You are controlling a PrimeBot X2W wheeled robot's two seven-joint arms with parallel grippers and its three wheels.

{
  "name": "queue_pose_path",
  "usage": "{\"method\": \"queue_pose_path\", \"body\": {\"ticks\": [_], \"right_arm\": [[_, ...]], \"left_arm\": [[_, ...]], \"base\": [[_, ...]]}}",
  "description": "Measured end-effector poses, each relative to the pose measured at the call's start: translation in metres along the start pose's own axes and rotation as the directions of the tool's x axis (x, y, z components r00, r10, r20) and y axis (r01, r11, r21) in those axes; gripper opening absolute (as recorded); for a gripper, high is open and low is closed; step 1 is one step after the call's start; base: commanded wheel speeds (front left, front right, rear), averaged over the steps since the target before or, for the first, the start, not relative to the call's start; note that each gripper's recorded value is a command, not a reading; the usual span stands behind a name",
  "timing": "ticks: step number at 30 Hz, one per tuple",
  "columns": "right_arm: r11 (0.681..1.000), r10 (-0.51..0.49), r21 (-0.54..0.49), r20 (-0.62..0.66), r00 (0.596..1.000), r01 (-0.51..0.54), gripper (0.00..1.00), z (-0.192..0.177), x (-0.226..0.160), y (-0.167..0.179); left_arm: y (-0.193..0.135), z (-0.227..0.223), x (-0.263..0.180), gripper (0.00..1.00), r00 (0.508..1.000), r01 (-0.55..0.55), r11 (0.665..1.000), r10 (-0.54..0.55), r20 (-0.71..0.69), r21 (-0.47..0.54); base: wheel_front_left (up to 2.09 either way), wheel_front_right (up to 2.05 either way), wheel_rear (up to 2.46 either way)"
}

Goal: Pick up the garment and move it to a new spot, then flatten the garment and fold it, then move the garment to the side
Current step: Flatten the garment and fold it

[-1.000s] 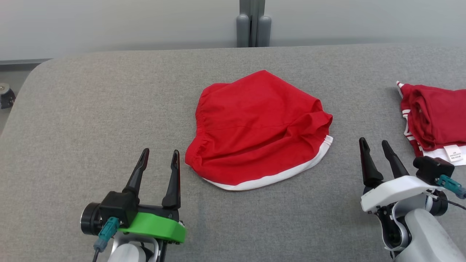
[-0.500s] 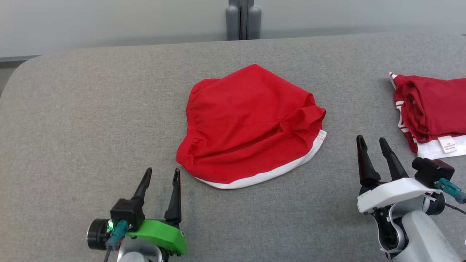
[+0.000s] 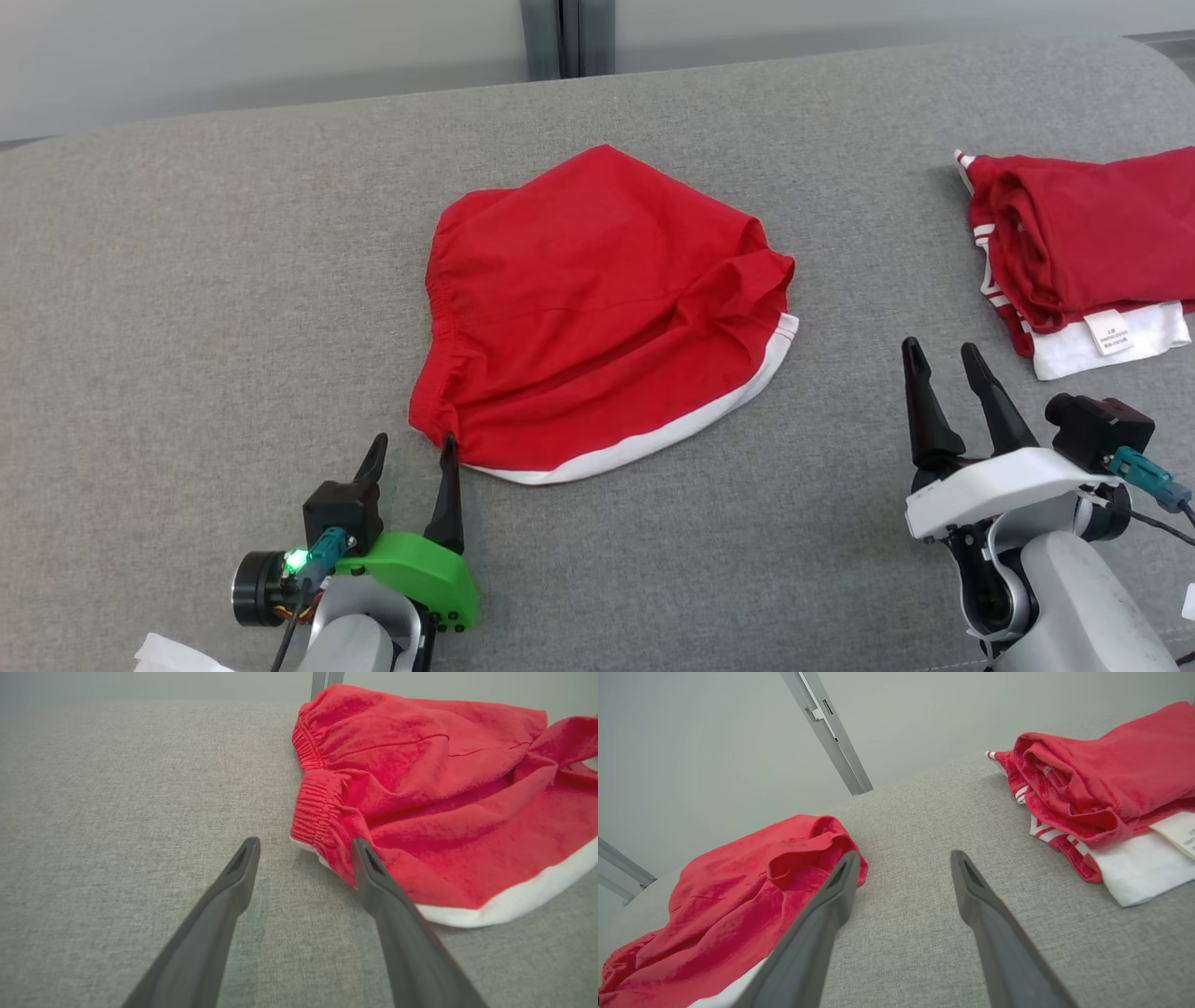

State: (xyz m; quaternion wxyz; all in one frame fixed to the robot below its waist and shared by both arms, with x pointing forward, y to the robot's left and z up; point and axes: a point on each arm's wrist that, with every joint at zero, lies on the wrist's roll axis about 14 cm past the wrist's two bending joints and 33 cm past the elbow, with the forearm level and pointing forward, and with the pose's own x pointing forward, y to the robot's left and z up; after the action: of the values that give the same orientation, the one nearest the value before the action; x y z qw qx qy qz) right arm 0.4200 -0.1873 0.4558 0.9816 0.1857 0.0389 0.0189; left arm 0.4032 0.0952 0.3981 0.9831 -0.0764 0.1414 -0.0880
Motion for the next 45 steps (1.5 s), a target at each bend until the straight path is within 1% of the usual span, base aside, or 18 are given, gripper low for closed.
{"method": "queue_pose_path", "body": {"ticks": [14, 21, 22, 23, 24, 25, 30, 36, 39, 45], "right_arm": [[1.000, -0.016, -0.003, -0.006, 1.000, 0.016, 1.00, -0.002, -0.001, -0.006], [1.000, -0.013, -0.006, -0.009, 1.000, 0.013, 1.00, -0.003, 0.002, -0.006], [1.000, -0.012, -0.007, -0.009, 1.000, 0.012, 1.00, -0.003, 0.002, -0.006], [1.000, -0.012, -0.009, -0.010, 1.000, 0.012, 1.00, -0.004, 0.002, -0.005], [1.000, -0.010, -0.011, -0.010, 1.000, 0.010, 1.00, -0.004, 0.003, -0.005], [1.000, -0.009, -0.011, -0.011, 1.000, 0.009, 1.00, -0.004, 0.003, -0.005], [1.000, 0.008, -0.013, -0.017, 1.000, -0.009, 1.00, -0.006, 0.006, 0.001], [0.997, 0.069, -0.012, -0.056, 0.996, -0.070, 1.00, -0.016, 0.014, 0.022], [0.996, 0.091, 0.024, -0.115, 0.989, -0.088, 1.00, -0.031, 0.019, 0.033], [0.991, 0.130, 0.024, -0.219, 0.967, -0.128, 1.00, -0.057, 0.028, 0.048]], "left_arm": [[0.005, -0.016, 0.012, 1.00, 0.997, -0.031, 0.999, 0.032, -0.063, 0.021], [0.001, -0.019, 0.017, 1.00, 0.997, -0.011, 1.000, 0.013, -0.076, 0.021], [0.000, -0.021, 0.017, 0.61, 0.996, -0.005, 1.000, 0.006, -0.083, 0.018], [-0.001, -0.022, 0.017, 0.43, 0.996, 0.001, 1.000, 0.001, -0.088, 0.018], [-0.002, -0.023, 0.017, 0.03, 0.996, 0.004, 1.000, -0.002, -0.090, 0.019], [-0.003, -0.022, 0.018, 0.00, 0.996, 0.012, 1.000, -0.011, -0.087, 0.017], [-0.004, -0.002, 0.021, 0.00, 1.000, 0.018, 1.000, -0.018, -0.024, -0.006], [0.002, 0.015, 0.012, 0.00, 0.999, -0.002, 1.000, 0.003, 0.039, -0.023], [0.003, 0.023, 0.006, 0.00, 0.998, -0.008, 1.000, 0.010, 0.069, -0.028], [0.006, 0.029, -0.004, 0.00, 0.995, -0.020, 0.999, 0.023, 0.092, -0.032]], "base": [[0.00, 0.00, 0.00], [0.00, 0.00, 0.00], [0.00, 0.00, 0.00], [0.00, 0.00, 0.00], [0.00, 0.00, 0.00], [0.00, 0.00, 0.00], [0.00, 0.00, 0.00], [0.00, 0.00, 0.00], [0.00, 0.00, 0.00], [0.00, 0.00, 0.00]]}}
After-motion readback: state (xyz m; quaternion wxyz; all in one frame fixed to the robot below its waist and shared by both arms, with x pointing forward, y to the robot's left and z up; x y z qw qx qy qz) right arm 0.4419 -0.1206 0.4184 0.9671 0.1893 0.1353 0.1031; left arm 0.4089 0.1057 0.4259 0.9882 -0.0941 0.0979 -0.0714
